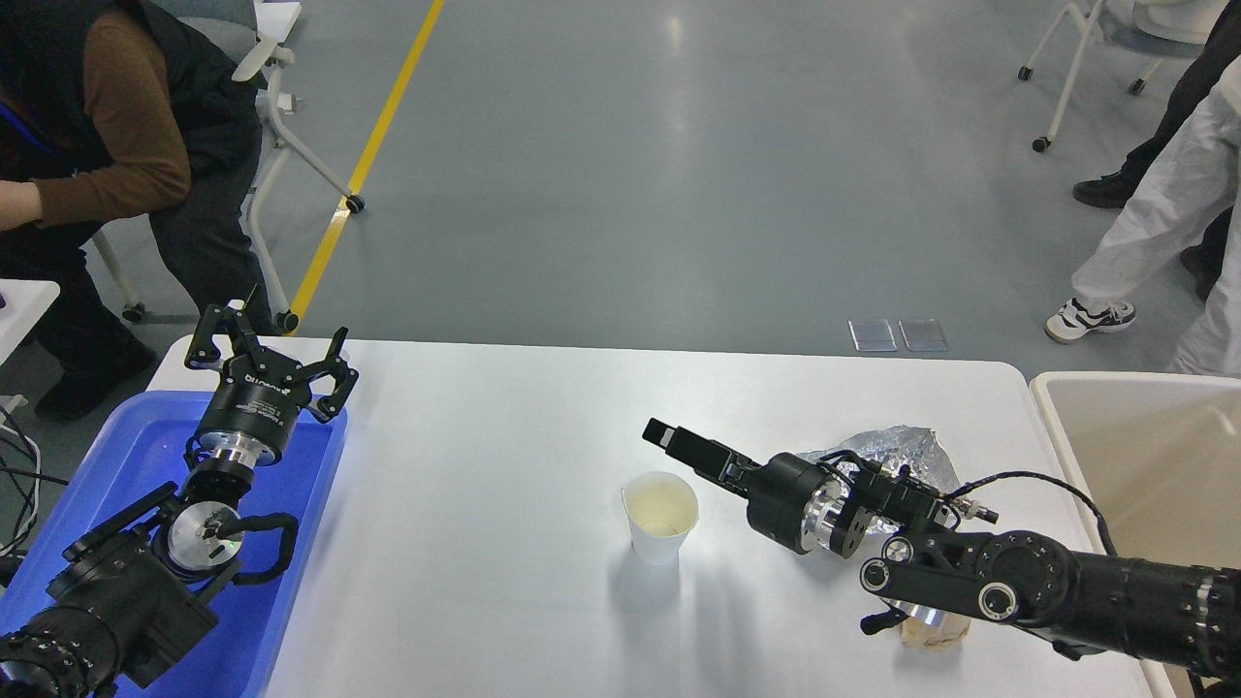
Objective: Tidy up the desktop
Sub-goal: 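Reach the right gripper toward the white paper cup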
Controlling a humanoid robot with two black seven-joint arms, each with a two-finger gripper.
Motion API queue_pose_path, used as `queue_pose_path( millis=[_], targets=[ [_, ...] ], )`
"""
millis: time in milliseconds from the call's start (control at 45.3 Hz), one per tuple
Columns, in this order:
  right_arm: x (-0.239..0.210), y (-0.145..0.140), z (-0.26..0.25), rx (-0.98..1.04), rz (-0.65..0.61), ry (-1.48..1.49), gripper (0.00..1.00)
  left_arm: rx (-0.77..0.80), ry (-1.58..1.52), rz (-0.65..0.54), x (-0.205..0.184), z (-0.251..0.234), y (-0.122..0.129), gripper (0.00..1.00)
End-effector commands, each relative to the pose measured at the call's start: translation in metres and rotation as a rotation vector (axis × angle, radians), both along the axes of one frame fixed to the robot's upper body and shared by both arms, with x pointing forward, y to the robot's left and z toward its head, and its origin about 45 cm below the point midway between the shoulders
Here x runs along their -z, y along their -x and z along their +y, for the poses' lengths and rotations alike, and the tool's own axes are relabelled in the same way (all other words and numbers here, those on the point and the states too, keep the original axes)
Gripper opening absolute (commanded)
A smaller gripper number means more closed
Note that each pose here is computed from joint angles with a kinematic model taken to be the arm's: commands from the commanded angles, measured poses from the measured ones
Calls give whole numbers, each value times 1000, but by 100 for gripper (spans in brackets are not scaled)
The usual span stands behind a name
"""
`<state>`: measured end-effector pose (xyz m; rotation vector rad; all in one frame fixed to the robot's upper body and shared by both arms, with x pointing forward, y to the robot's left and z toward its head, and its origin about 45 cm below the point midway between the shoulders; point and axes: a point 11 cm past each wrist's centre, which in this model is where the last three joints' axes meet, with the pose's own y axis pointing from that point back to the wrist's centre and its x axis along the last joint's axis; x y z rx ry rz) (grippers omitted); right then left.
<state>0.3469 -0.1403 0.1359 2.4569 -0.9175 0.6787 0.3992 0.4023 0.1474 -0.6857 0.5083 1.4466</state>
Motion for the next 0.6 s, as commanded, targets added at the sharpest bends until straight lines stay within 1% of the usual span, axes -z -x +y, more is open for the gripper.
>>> queue_pose_path(
  millis=[0, 154, 331, 574],
  targets=[
    [7, 0, -3, -19, -48, 58, 100, 0, 0, 0, 0, 0, 0, 100],
    [17, -3, -14, -9, -60, 112, 100, 0, 0, 0, 0, 0, 0, 100],
    [22, 0, -10, -31, -101, 146, 100, 0, 0, 0, 0, 0, 0, 100],
    [28, 5, -14, -86, -109, 209, 100, 0, 0, 0, 0, 0, 0, 100]
  ],
)
